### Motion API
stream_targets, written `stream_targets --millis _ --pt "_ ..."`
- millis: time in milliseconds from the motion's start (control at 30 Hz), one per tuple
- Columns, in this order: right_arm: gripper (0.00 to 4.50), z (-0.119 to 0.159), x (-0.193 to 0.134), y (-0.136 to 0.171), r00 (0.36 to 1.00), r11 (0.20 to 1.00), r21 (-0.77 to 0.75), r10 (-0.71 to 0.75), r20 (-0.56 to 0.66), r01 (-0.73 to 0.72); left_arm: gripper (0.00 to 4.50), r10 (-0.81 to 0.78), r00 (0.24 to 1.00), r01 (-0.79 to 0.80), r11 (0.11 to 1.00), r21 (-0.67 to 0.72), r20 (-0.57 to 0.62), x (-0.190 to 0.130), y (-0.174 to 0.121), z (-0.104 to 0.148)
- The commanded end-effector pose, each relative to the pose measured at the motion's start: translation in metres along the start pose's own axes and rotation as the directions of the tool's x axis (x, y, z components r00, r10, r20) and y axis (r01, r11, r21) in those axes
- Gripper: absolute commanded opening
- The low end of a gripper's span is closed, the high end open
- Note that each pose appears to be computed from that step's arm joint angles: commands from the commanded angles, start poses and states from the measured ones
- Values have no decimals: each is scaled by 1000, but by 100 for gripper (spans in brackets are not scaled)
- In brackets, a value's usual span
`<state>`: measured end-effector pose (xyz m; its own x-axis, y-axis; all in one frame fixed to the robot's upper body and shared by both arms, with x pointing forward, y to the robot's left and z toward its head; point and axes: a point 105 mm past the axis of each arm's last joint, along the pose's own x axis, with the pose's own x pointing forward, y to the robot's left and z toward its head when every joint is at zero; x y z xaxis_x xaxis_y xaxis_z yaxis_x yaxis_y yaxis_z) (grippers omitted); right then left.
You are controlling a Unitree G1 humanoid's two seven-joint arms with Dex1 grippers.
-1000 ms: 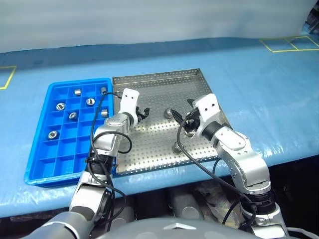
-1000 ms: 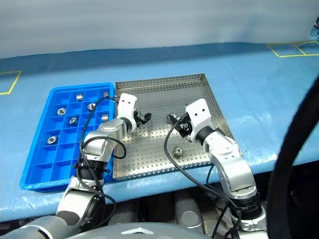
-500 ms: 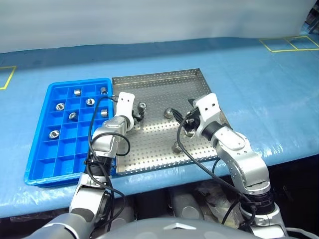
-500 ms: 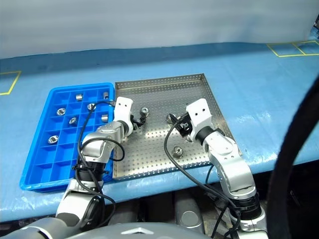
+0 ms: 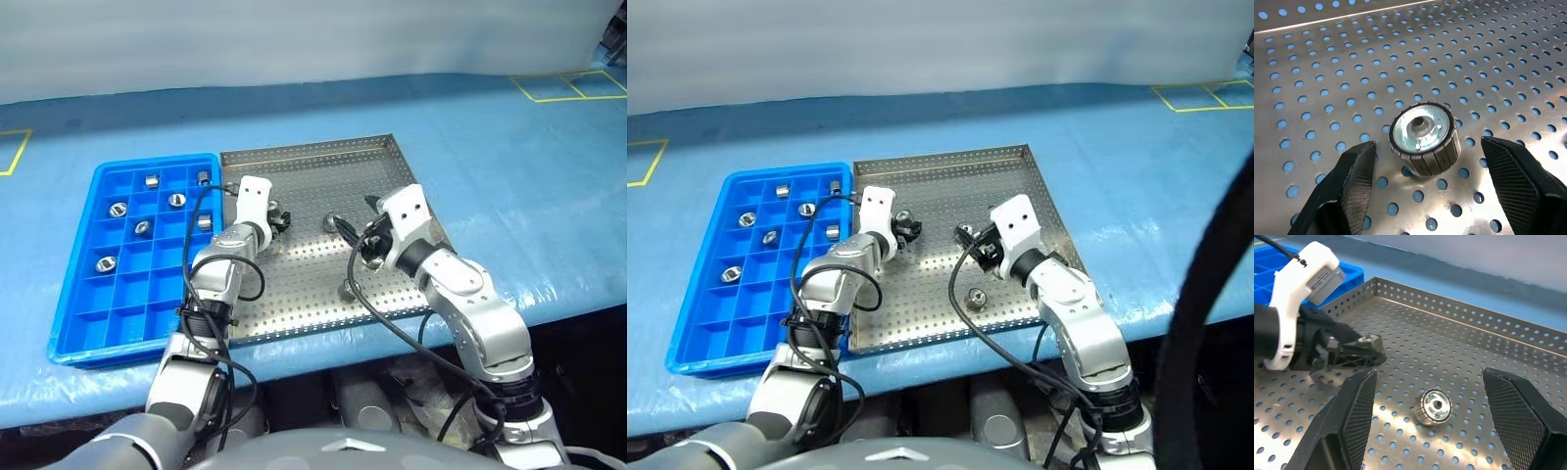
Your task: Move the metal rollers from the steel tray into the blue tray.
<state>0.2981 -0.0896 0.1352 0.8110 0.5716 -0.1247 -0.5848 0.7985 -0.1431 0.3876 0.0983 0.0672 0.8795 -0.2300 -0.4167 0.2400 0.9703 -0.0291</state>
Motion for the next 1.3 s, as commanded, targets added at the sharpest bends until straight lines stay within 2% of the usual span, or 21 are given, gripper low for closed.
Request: stream_targets --millis 33,233,433,633,700,800,900,1033,1133,1200,1300 --pt "362 13 -3 5 999 1000 -20 19 46 -18 374 0 998 -2 999 38 55 1 -1 17" --pt "362 12 -3 4 999 1000 -16 11 44 -11 374 -19 1000 18 998 62 21 6 -4 12" --pt "362 13 -3 4 999 1000 -17 4 50 -4 195 -112 994 112 991 78 -6 7 -19 7" --pt "362 13 -3 3 999 1000 -20 -3 52 4 195 -104 995 103 991 83 3 8 -18 9" --pt "362 13 -3 3 999 1000 -20 -5 52 6 177 -102 995 101 992 82 7 6 -17 8" --pt "362 13 -3 3 999 1000 -18 -7 51 8 174 -118 992 115 990 79 45 -1 -16 13" --pt "362 6 -6 2 1000 1000 -20 2 21 -2 174 -128 987 119 988 99 96 -18 -6 23" --pt "362 0 -11 9 998 998 -30 59 -11 -59 174 -181 966 165 981 100 185 -60 11 43" --pt "362 -1 -10 9 998 998 -27 65 -12 -65 174 -133 968 107 986 130 213 -97 41 53" --pt "362 -1 -8 11 997 997 -21 74 -9 -74 174 -76 975 44 987 152 210 -118 59 53" --pt "362 -1 -5 16 995 995 -11 99 -6 -99 174 19 986 -50 981 189 166 -143 78 40"
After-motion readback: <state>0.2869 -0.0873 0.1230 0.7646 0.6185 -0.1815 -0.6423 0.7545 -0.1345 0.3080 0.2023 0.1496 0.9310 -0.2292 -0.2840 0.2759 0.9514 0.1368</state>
